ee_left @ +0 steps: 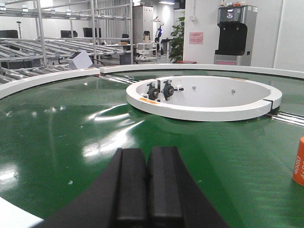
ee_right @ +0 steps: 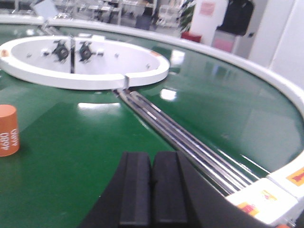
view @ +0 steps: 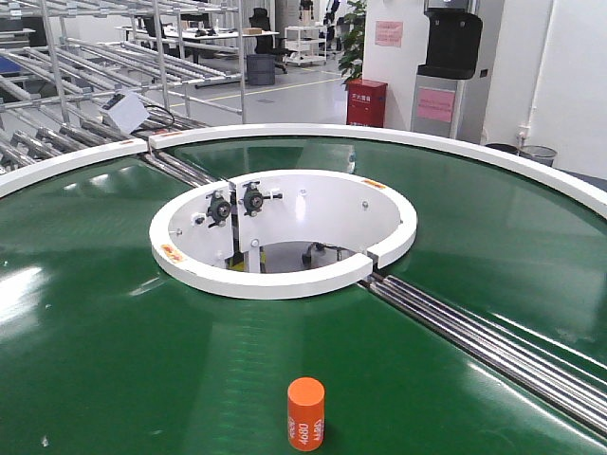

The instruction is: Grab orange capacitor from left shelf to right conveyor

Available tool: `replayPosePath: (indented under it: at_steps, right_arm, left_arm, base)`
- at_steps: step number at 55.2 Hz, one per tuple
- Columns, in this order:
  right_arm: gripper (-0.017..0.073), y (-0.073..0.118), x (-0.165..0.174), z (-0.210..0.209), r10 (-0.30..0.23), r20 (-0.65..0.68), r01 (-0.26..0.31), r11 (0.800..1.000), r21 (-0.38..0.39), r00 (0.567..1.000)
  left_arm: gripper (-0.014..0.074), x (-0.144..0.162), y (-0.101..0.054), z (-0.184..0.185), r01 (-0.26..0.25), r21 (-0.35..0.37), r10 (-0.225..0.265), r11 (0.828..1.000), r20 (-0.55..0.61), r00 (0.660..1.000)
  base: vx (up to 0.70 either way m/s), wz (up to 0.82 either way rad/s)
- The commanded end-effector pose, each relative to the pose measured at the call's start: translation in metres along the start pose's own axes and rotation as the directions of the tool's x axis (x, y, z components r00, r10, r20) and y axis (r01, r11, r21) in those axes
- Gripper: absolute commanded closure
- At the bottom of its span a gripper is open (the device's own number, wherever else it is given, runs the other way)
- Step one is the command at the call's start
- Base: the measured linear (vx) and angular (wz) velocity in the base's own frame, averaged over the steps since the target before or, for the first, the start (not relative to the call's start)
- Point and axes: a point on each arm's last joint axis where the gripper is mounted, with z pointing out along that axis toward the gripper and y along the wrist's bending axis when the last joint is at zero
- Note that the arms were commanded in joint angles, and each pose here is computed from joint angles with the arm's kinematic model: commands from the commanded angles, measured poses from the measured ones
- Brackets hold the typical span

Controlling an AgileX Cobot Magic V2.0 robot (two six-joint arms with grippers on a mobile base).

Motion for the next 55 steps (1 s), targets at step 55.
replayPosePath:
  at_steps: [55]
  right_arm:
    - [0.0571,0.007,0.031,-0.015,0.067,0.204,-0.069,0.998,0.001,0.977]
  left_arm:
    - [0.0599,0.003,0.000,0.000,0.014,0.003,-0.014,1.000,0.061,0.998]
  base:
    - [0.00,0.00]
